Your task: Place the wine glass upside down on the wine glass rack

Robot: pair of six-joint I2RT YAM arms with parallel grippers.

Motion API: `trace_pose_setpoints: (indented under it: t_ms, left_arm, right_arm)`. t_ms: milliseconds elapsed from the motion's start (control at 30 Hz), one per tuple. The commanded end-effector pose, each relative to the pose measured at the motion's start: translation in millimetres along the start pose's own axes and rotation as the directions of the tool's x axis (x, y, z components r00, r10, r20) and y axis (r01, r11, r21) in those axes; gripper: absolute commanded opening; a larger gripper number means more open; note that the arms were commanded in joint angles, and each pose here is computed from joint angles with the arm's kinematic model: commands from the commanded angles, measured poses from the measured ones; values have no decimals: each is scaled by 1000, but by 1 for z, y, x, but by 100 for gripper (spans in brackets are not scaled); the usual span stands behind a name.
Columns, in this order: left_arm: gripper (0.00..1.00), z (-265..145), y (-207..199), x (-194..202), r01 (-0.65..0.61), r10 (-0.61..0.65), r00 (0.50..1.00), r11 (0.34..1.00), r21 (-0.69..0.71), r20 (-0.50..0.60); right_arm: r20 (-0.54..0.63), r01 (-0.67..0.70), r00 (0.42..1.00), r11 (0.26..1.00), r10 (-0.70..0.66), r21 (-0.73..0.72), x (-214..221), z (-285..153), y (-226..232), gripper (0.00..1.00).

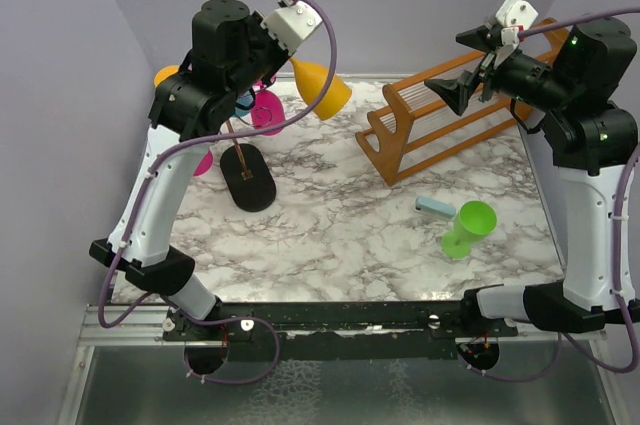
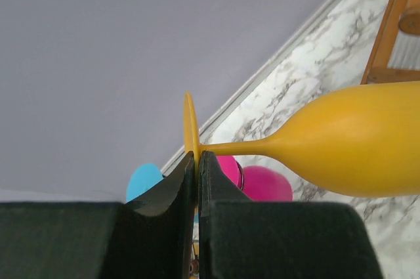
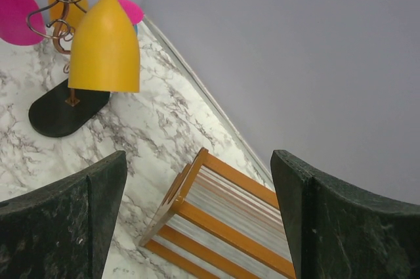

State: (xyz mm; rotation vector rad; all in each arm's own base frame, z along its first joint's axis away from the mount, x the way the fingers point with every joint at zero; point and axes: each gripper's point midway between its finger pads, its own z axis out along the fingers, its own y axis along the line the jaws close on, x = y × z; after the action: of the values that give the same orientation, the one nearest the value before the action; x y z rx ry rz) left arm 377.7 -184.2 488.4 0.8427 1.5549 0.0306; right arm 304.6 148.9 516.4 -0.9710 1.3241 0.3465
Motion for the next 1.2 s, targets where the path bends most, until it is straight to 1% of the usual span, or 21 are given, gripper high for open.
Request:
trace_pose_setpoints:
  t_ms: [0, 200, 433, 667, 800, 967, 1167]
  left_arm:
    - [0, -3, -7, 26, -219, 221, 966, 975, 28, -137]
    - [0, 2, -29, 49, -303, 316, 923, 949, 92, -218]
    - [0, -1, -27, 84, -404, 417, 838, 908, 113, -353]
    - [0, -7, -27, 99, -432, 451, 796, 891, 142, -404]
    - [0, -17, -21, 103, -452, 464, 770, 881, 139, -438]
    - [0, -25, -19, 104, -452, 467, 764, 880, 146, -446]
    - [0, -35, -15, 114, -473, 485, 721, 866, 160, -494]
  right_arm:
    - [3, -4, 1000, 1000, 4, -20, 1, -5, 5, 90]
    - [4, -14, 1000, 999, 15, -31, 4, -6, 7, 91]
    - [4, -17, 1000, 999, 17, -33, 5, -9, 9, 92]
    - [5, -26, 1000, 998, 26, -49, 8, -6, 9, 93]
    - [1, -31, 1000, 998, 31, -48, 10, -6, 8, 93]
    - [1, -39, 999, 998, 39, -51, 12, -5, 6, 94]
    - [-1, -43, 999, 998, 43, -53, 15, -5, 6, 94]
